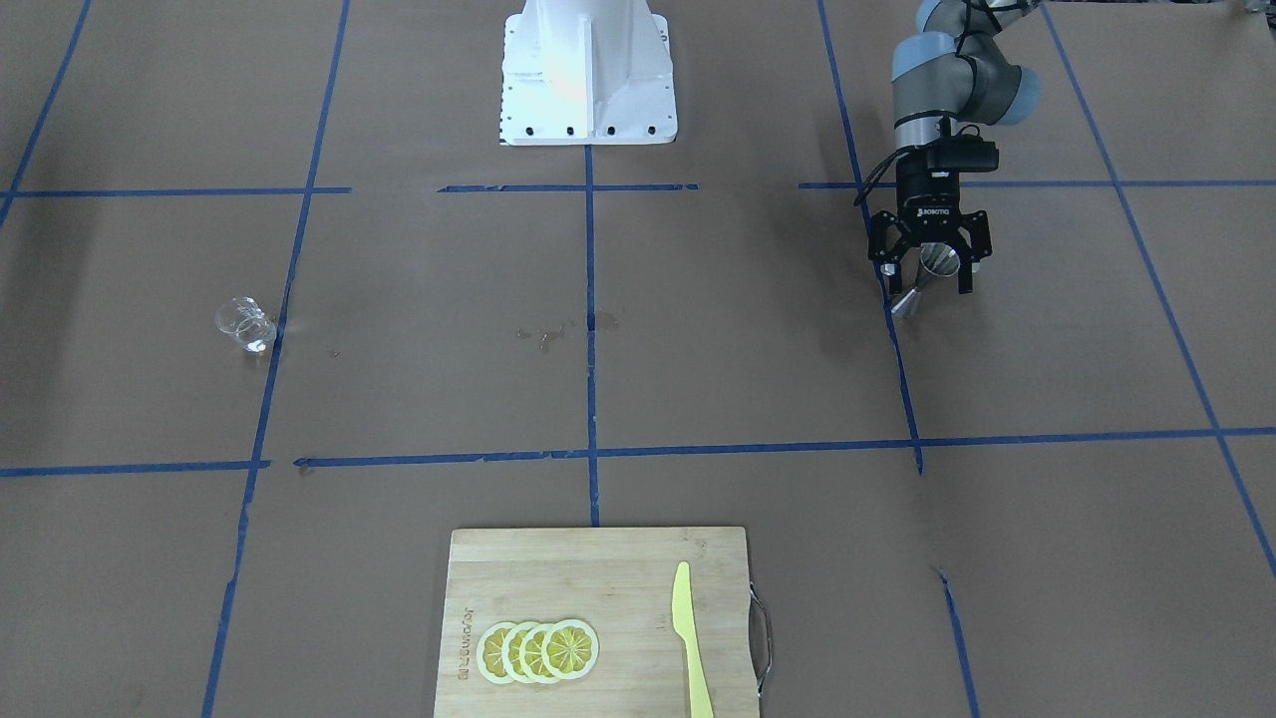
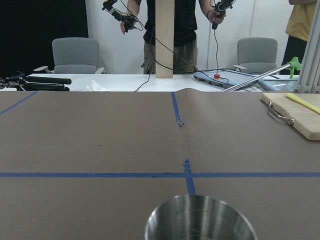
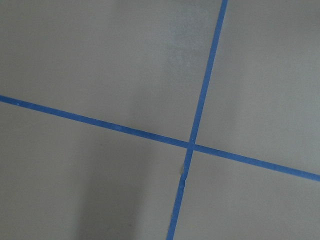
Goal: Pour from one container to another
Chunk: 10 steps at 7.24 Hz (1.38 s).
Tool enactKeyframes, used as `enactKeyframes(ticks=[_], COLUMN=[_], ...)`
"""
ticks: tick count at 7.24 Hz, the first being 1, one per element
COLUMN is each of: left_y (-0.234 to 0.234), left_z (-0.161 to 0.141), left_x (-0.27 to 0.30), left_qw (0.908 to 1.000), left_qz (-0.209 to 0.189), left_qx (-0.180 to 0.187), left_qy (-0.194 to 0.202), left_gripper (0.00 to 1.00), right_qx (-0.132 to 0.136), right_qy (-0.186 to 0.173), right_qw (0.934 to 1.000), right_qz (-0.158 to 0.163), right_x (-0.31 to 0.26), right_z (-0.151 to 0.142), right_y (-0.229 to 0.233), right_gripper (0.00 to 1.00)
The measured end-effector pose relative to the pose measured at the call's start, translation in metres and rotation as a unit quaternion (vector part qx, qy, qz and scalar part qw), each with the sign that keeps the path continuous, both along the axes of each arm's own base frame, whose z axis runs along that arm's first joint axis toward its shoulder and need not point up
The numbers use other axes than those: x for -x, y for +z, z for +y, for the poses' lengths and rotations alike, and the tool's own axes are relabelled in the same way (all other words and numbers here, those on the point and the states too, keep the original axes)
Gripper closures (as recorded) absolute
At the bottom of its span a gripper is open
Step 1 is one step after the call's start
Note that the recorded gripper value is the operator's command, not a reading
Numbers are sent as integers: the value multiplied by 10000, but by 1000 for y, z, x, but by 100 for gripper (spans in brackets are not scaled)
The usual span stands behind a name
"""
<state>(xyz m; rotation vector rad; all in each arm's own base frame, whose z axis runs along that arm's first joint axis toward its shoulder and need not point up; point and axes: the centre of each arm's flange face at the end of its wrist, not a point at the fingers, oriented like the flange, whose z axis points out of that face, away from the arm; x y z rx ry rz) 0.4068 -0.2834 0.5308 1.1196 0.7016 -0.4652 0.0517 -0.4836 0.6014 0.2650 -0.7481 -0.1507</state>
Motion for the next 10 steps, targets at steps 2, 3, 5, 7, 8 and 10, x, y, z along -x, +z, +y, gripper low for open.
enactKeyframes(ticks=[2, 3, 5, 7, 8, 10], left_y=[1, 1, 1, 0, -1, -3], left_z=[3, 3, 5, 6, 6, 6], left_x=[-4, -4, -5, -5, -4, -1], left_qw=[10000, 10000, 10000, 10000, 9999, 9997], left_qz=[-8, -12, -15, -8, 28, 112], left_qx=[-5, -6, -27, -68, -102, -174], left_qy=[26, 35, 27, -17, -61, -145], left_gripper=[48, 60, 87, 100, 100, 100], right_qx=[-2, -3, -4, -12, -16, -19], right_qy=[1, 3, 6, 4, 4, 3], right_qw=[10000, 10000, 10000, 10000, 10000, 10000], right_qz=[-1, -2, -5, -11, -15, -18], right_x=[0, 0, 0, 0, 0, 0], right_z=[0, 0, 0, 0, 0, 0], right_y=[0, -1, -1, -2, -3, -3], right_gripper=[0, 0, 0, 0, 0, 0])
